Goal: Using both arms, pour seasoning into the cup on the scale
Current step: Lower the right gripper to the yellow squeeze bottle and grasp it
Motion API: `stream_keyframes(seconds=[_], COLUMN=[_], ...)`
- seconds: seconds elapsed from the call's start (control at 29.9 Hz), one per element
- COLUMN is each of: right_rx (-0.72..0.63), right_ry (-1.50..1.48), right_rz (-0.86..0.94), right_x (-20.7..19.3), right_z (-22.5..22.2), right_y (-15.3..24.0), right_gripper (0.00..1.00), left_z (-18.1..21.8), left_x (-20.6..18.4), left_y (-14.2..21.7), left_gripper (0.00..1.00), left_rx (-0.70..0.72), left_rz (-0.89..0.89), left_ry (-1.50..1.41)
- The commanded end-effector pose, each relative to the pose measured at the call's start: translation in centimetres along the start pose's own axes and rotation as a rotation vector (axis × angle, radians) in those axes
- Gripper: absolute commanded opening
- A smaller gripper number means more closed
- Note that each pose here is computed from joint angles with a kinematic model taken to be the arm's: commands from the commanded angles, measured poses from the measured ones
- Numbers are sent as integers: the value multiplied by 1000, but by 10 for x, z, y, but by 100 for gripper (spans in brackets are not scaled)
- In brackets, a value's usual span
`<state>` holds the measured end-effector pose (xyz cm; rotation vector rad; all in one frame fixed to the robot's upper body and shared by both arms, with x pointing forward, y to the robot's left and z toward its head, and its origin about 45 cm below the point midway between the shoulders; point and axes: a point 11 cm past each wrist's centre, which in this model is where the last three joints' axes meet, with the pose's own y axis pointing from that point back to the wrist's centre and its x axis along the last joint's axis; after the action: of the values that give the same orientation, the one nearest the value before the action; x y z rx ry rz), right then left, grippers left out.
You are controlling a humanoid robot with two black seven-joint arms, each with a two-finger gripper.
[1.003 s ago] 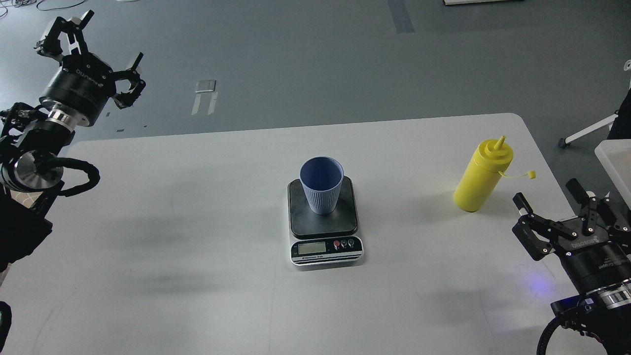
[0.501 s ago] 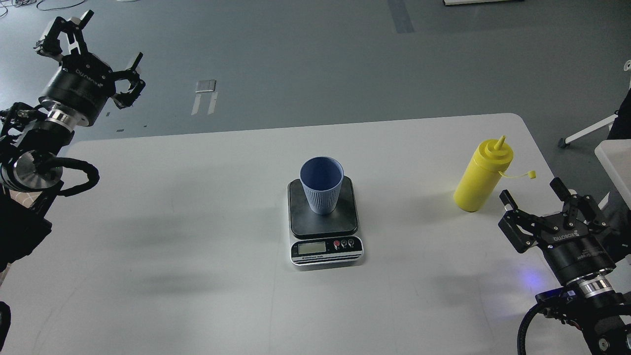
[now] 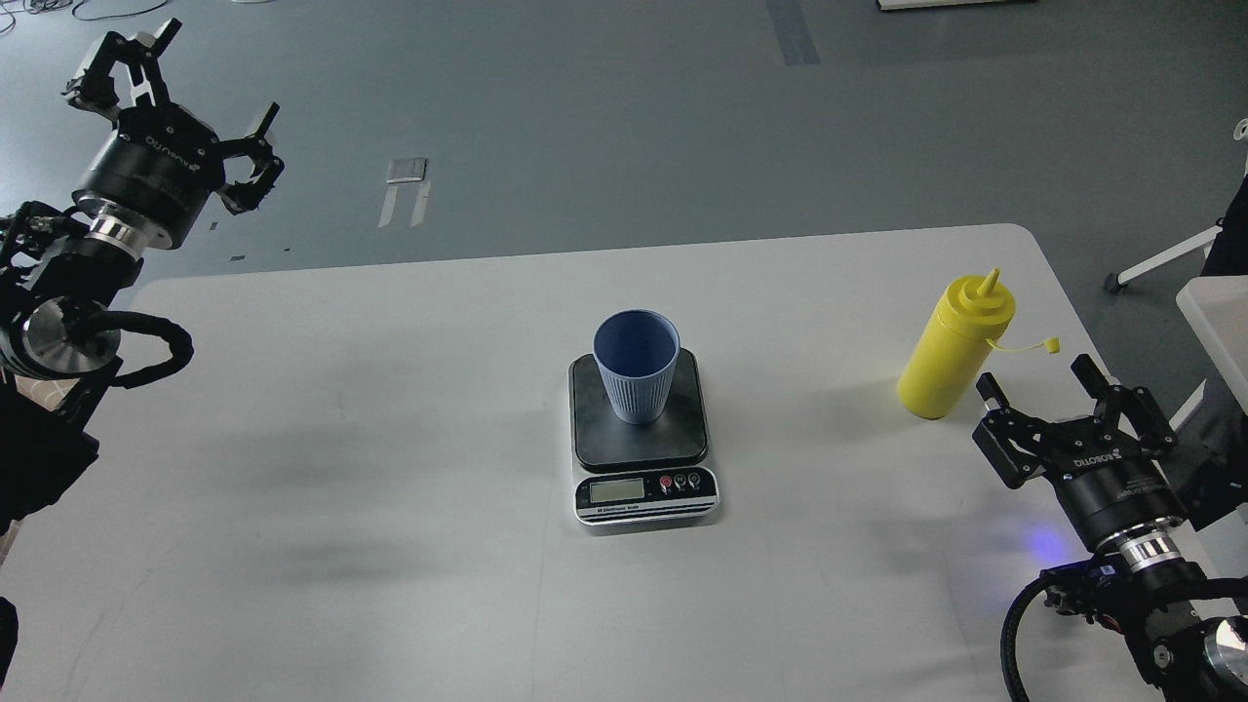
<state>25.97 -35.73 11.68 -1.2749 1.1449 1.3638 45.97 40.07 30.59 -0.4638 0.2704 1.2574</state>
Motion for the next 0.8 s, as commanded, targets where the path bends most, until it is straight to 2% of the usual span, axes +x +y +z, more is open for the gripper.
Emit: stream_keyframes(seconds=[0.0,0.77], right_rx=[-11,-38], right_ry=[-5,-6], right_rz=[4,0], right_x=[3,3], right_z=[3,11], right_y=[-8,-40], right_gripper=[100,100], left_z=[1,3], left_x=[0,1], left_y=[0,1], left_gripper=[98,98], left_rx=[-1,-3], left_rz=[-1,2], left_ry=[0,-4])
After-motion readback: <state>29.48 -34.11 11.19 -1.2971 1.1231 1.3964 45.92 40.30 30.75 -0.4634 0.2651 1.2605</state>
